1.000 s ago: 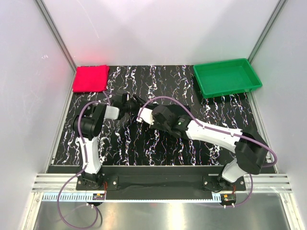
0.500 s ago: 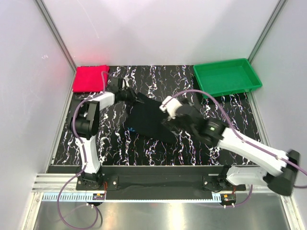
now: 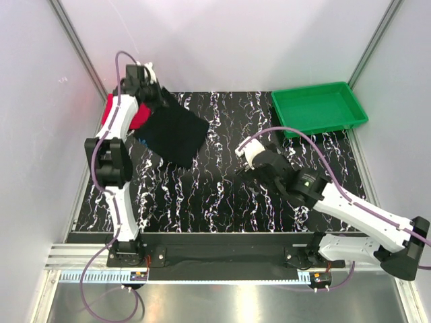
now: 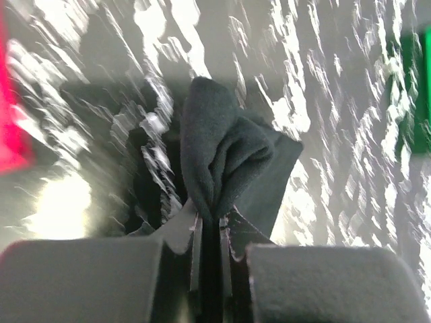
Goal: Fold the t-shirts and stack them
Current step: Neatly place the folded tshirt to the corner
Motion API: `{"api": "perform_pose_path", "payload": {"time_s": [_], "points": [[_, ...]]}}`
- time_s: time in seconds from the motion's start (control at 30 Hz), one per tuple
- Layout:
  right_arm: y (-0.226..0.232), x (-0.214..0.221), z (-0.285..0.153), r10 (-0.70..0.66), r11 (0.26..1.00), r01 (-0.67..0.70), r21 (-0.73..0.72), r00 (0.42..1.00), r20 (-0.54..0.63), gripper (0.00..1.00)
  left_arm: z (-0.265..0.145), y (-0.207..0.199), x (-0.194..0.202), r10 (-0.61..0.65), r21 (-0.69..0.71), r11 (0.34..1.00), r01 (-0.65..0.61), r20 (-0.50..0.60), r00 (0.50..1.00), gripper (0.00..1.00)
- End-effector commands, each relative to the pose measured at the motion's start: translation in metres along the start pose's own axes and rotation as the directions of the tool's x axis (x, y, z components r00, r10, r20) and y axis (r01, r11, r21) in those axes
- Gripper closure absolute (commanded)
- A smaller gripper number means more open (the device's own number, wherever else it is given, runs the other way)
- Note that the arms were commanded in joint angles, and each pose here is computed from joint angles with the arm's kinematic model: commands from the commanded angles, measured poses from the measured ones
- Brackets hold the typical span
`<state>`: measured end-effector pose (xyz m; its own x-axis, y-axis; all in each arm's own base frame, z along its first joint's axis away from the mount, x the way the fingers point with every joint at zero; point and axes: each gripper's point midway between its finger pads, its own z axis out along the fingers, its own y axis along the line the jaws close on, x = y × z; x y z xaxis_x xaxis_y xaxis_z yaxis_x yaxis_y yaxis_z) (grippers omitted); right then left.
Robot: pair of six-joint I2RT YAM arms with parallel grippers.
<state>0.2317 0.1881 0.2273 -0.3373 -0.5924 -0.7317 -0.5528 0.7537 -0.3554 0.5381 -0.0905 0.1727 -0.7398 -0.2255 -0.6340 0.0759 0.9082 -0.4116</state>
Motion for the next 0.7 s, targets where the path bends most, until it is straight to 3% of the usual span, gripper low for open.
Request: {"api": "perform_pose_path", "payload": {"time_s": [0.0,0.33,0.67], "points": [[-0.004,-0.013,0.004,-0.003,1.0,0.003,0.022,1.0,0.029,0.0,-0.009,0.019,-0.052,0.153,-0.106,0.984,-0.144,0.081,0.985,1.0],[-0.023,-0.02,0.034,-0.012,0.999,0.012,0.033,1.0,0.007,0.0,-0.029,0.054,-0.118,0.245,-0.241,0.952,-0.189,0.229,0.942,1.0],[-0.031,-0.026,0.051,0.003,1.0,-0.003,0.022,1.0,0.006,0.0,-0.07,0.052,-0.159,0.301,-0.336,0.924,-0.181,0.349,0.888,1.0]]}}
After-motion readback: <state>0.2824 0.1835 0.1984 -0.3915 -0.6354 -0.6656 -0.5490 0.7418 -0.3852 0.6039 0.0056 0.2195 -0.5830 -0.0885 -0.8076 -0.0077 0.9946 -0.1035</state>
